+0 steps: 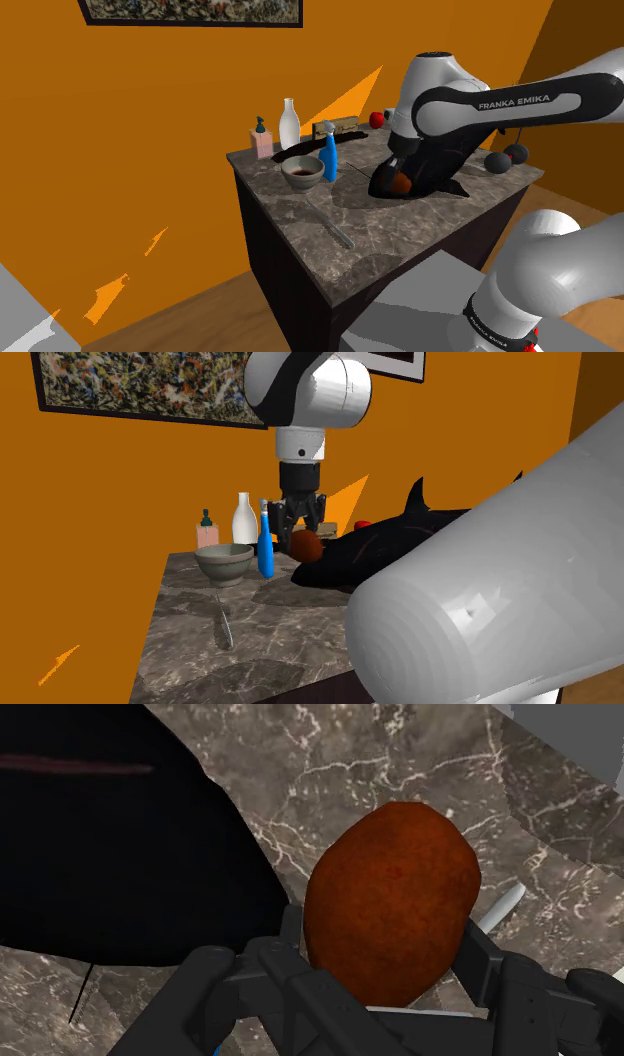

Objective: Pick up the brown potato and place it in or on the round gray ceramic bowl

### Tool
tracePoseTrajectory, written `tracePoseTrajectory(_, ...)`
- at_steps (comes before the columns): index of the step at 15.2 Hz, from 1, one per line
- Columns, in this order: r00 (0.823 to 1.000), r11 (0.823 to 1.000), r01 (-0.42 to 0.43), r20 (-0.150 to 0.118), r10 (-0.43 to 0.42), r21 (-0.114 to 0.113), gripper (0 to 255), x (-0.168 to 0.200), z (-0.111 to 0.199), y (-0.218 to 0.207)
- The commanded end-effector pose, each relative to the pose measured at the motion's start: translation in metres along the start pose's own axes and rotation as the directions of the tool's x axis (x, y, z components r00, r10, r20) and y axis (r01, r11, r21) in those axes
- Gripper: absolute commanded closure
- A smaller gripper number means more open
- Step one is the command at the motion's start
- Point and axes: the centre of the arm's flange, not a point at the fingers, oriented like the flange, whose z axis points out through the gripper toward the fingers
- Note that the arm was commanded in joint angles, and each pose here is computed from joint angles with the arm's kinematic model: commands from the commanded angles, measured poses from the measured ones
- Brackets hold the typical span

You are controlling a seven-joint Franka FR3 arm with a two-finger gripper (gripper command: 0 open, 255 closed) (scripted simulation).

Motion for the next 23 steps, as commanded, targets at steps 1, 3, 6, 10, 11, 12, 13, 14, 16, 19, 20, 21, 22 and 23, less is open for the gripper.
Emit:
tracePoseTrajectory(1,1.0,1.0,0.0,0.0,0.0,0.0,255,0.001,-0.011,0.001)
tracePoseTrajectory(3,1.0,1.0,0.0,0.0,0.0,0.0,255,0.002,-0.021,0.002)
tracePoseTrajectory(6,1.0,1.0,0.0,0.0,0.0,0.0,255,0.016,-0.028,0.004)
tracePoseTrajectory(10,1.0,1.0,0.0,0.0,0.0,0.0,255,0.068,-0.022,0.01)
tracePoseTrajectory(11,1.0,1.0,0.0,0.0,0.0,0.0,255,0.081,-0.021,0.012)
tracePoseTrajectory(12,1.0,1.0,0.0,0.0,0.0,0.0,255,0.094,-0.02,0.013)
tracePoseTrajectory(13,1.0,1.0,0.0,0.0,0.0,0.0,255,0.107,-0.018,0.015)
tracePoseTrajectory(14,1.0,1.0,0.0,0.0,0.0,0.0,255,0.12,-0.017,0.016)
tracePoseTrajectory(16,1.0,1.0,0.0,0.0,0.0,0.0,255,0.146,-0.014,0.02)
tracePoseTrajectory(19,1.0,1.0,0.0,0.0,0.0,0.0,255,0.185,-0.01,0.024)
tracePoseTrajectory(20,1.0,1.0,0.0,0.0,0.0,0.0,255,0.198,-0.009,0.026)
tracePoseTrajectory(21,1.0,1.0,0.0,0.0,0.0,0.0,255,0.211,-0.008,0.028)
tracePoseTrajectory(22,1.0,1.0,0.0,0.0,0.0,0.0,255,0.224,-0.006,0.029)
tracePoseTrajectory(23,1.0,1.0,0.0,0.0,0.0,0.0,255,0.237,-0.005,0.031)
